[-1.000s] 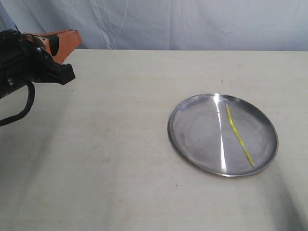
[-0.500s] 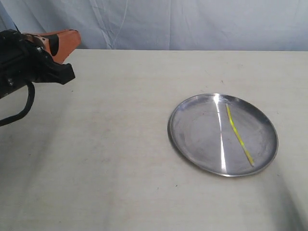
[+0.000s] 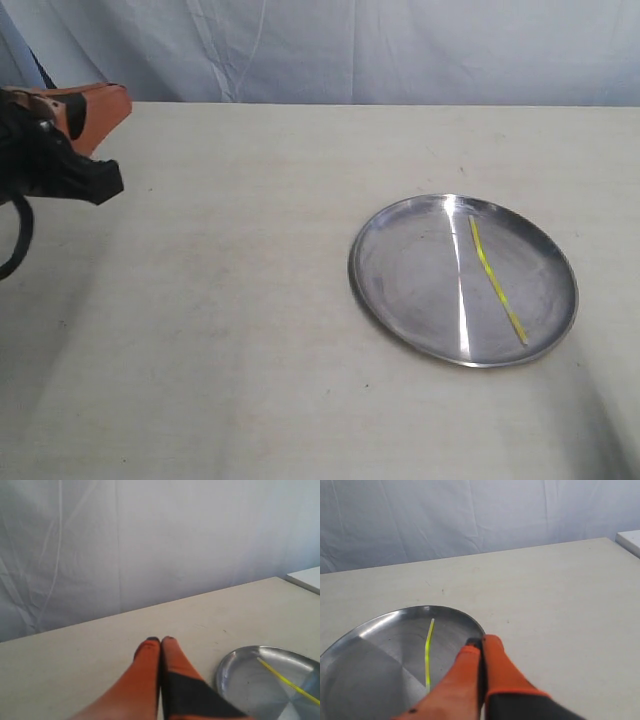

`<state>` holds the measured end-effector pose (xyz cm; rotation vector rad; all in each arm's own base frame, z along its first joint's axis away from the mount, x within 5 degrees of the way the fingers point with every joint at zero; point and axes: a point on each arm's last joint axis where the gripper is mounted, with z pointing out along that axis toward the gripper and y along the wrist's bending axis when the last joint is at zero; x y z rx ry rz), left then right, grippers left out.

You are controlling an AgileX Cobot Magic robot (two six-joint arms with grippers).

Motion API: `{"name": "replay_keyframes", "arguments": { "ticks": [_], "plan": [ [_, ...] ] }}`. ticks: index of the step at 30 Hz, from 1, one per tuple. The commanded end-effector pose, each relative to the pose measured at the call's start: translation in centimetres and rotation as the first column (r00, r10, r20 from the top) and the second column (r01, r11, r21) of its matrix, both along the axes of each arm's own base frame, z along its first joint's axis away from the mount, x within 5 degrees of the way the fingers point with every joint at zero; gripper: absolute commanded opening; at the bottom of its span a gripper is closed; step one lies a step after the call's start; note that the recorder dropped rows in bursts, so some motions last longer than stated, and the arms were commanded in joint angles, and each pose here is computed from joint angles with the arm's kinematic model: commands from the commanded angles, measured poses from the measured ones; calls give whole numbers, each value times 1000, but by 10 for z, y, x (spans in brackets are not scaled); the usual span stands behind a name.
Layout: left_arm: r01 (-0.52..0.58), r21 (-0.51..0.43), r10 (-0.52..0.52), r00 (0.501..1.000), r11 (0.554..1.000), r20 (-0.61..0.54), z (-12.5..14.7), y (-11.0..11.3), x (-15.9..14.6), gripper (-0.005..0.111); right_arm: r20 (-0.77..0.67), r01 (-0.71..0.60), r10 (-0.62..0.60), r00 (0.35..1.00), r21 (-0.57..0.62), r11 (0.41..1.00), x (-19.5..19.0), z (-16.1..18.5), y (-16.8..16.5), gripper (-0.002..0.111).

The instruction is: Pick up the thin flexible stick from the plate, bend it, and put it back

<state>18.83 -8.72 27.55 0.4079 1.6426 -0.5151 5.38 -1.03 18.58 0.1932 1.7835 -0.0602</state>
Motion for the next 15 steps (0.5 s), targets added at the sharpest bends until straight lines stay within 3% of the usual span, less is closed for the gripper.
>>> {"name": "replay_keyframes", "arguments": {
  "ticks": [1,5,11,15],
  "plan": [
    [-12,-4,13,998,1000,59,0,12,-34,0,2,3,-3,1000,-7,1000,0,0,0,0],
    [-29,-42,32,997,999,74,-12,23,-61,0,2,3,-3,1000,-7,1000,0,0,0,0],
    [-164,-273,164,986,948,-25,-41,46,-94,0,2,3,-3,1000,-7,1000,0,0,0,0],
    [-182,-270,180,983,945,-32,-61,52,-107,0,4,3,-3,1000,-7,1000,0,0,0,0]
  ]
}}
